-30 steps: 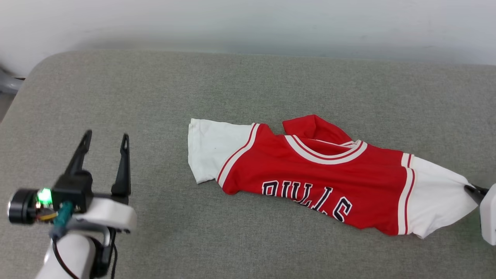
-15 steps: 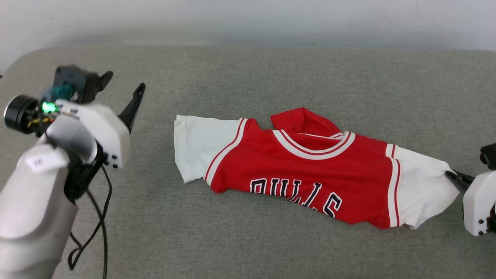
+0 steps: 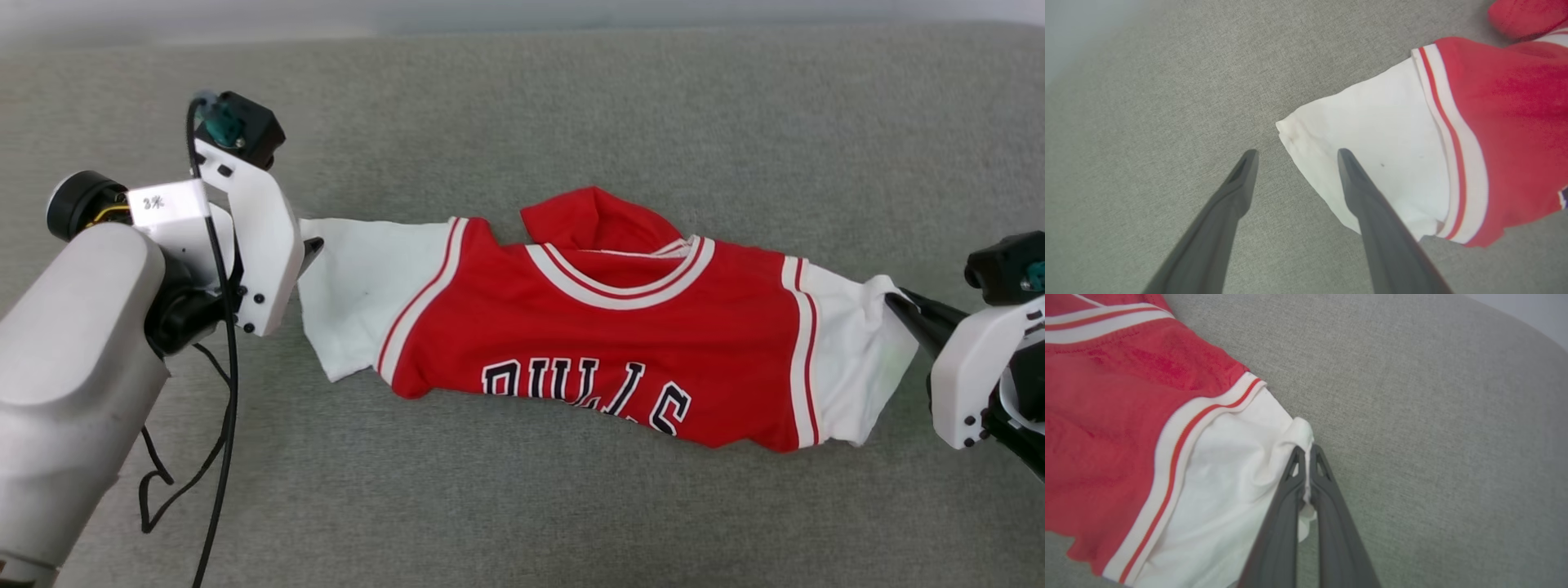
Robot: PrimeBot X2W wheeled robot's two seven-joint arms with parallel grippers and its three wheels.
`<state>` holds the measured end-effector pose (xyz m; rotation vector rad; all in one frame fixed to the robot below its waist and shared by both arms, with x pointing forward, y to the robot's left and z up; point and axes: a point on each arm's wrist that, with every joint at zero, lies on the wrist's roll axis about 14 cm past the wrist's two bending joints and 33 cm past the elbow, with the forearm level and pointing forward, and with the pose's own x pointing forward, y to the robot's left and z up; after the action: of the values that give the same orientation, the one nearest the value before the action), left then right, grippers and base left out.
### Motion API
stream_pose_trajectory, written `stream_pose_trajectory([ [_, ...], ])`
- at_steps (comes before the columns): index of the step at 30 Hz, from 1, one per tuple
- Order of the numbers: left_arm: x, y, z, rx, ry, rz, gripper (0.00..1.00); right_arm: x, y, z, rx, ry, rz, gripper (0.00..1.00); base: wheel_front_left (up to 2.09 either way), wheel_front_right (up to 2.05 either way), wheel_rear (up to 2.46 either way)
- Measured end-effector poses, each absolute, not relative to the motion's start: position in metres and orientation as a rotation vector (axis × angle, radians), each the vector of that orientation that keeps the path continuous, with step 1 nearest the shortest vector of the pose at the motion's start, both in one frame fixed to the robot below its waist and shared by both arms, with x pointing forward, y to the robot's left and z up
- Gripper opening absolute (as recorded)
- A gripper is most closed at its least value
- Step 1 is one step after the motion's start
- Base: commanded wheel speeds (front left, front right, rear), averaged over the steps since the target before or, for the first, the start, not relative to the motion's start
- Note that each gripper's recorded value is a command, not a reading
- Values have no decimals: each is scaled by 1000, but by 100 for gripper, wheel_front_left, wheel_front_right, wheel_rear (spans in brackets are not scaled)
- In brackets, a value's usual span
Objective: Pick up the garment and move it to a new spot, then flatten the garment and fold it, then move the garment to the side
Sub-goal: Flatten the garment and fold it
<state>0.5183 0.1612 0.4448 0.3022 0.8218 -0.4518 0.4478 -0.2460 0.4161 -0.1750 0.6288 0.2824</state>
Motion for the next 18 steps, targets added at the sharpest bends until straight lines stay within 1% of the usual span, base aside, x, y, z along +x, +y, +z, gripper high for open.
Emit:
stream_pose_trajectory([
  [10,535,162,387,319,1040,-458,100,450,-247,399,-191,670,285,0,0,0,0],
  [15,531,159,367,325,1138,-478,100,449,-251,393,-196,688,275,0,0,0,0],
  [18,528,158,364,328,1159,-494,100,450,-252,393,-196,689,274,0,0,0,0],
])
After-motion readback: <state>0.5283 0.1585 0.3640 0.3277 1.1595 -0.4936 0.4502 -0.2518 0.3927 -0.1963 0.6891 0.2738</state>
